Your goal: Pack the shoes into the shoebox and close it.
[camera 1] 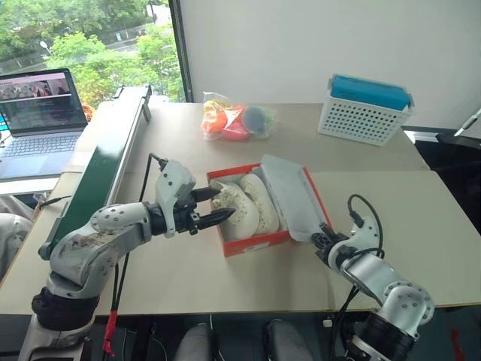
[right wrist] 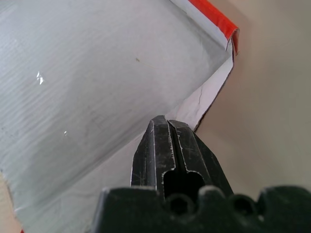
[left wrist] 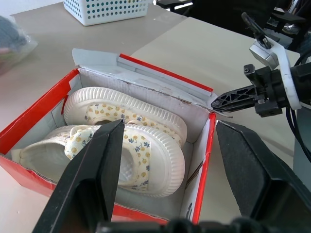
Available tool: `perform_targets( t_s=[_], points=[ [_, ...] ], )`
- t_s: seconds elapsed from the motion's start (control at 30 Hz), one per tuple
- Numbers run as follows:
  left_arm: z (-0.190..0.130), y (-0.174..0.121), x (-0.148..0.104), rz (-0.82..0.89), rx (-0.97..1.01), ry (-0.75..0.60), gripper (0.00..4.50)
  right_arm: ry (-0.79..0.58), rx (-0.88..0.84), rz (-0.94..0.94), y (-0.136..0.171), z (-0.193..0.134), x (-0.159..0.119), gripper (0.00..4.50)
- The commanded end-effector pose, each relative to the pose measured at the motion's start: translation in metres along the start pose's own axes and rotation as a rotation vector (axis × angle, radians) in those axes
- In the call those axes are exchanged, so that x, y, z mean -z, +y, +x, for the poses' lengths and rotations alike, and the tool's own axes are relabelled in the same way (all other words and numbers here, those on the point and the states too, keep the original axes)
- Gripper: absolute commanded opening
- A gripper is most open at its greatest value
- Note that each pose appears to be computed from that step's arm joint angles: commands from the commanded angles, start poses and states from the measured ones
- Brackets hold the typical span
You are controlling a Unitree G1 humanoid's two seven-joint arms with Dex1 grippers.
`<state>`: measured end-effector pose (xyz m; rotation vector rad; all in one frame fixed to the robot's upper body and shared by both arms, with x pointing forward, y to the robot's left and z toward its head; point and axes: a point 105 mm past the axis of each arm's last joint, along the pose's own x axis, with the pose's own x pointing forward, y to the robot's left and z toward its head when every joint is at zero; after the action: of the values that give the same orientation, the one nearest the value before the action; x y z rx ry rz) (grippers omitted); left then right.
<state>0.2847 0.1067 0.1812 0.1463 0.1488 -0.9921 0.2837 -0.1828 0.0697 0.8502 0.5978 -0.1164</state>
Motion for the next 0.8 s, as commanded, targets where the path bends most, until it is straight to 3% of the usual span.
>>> perform_targets(
  t_s=[0.03,0.2,0.4,0.67,0.8],
  points=[
    [-0.001,-0.007,-0.009,0.035,0.035,-0.021,3.19,-0.080,-0.051,-0.016,0.011,-0.025,-0.026,0.03],
    [-0.001,-0.008,-0.006,0.032,0.052,-0.014,3.19,-0.044,-0.038,0.052,0.005,-0.039,-0.035,0.03],
    [0.000,-0.009,-0.006,0.033,0.064,-0.013,3.19,0.107,0.094,0.159,-0.020,-0.041,0.005,0.03],
    [-0.003,-0.010,-0.008,0.045,0.066,-0.002,3.19,0.159,0.037,0.248,0.003,-0.002,0.035,0.03],
    [-0.006,-0.008,-0.010,0.052,0.060,0.001,3.19,0.111,0.034,0.276,0.003,0.017,0.030,0.03]
  ],
)
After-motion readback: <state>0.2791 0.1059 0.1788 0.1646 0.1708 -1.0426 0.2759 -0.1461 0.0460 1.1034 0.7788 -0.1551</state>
